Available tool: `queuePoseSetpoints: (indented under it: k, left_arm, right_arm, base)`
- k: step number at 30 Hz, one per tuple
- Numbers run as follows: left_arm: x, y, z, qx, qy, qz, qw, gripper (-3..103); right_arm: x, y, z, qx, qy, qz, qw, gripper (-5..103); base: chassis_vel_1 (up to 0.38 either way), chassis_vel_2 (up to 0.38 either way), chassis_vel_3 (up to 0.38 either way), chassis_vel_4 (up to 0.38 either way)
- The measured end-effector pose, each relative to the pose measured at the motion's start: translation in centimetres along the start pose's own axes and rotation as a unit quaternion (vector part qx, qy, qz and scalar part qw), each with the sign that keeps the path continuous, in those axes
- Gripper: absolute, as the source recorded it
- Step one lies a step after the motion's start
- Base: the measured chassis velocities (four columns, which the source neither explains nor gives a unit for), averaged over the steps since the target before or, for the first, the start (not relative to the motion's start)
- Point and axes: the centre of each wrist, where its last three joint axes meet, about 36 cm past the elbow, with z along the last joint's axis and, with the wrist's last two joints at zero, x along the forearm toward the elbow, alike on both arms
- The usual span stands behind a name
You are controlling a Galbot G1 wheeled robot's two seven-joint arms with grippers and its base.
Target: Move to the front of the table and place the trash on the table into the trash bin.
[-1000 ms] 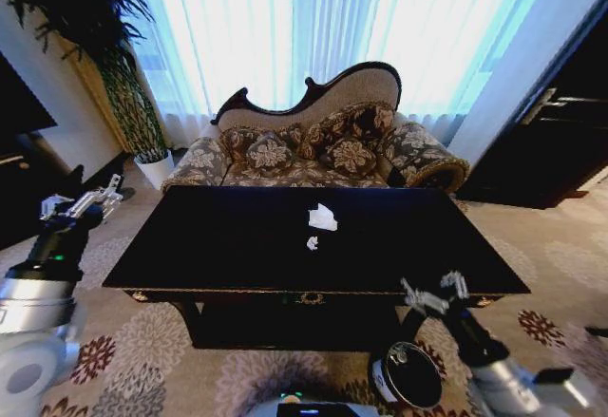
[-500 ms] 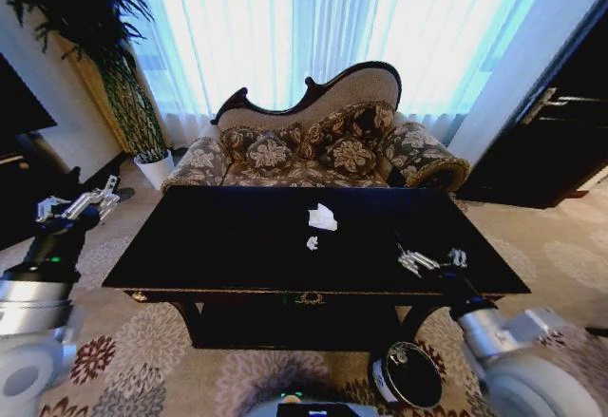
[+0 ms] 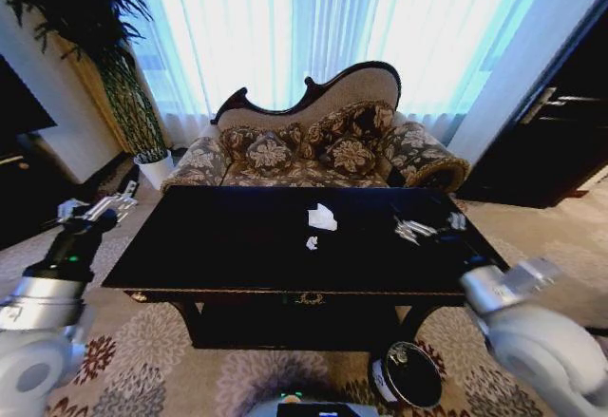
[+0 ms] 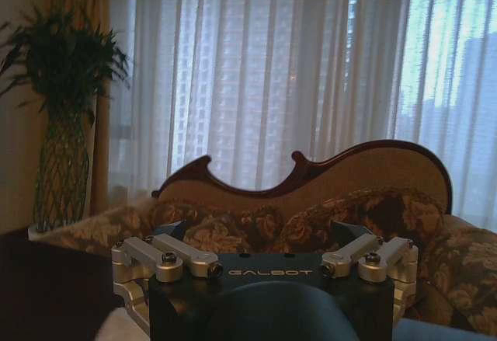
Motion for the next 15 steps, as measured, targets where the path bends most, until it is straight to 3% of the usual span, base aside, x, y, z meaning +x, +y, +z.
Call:
queuePoseSetpoints:
  k: [8,15]
  left_arm:
    - [-0.2,0.1,-0.6,-0.014,0.004,-0.01,0.9998,100]
    - [-0.3,0.0,-0.4,-0.011,0.005,-0.01,0.9999,100]
  right_arm:
    - [-4.8,-3.5,0.0,0.035,0.044,-0.023,0.998,100]
    - [-7.9,-4.7,-0.3,0.061,0.064,-0.043,0.995,100]
  base:
    - [0.0,0.0,0.0,0.0]
    - [0.0,0.0,0.0,0.0]
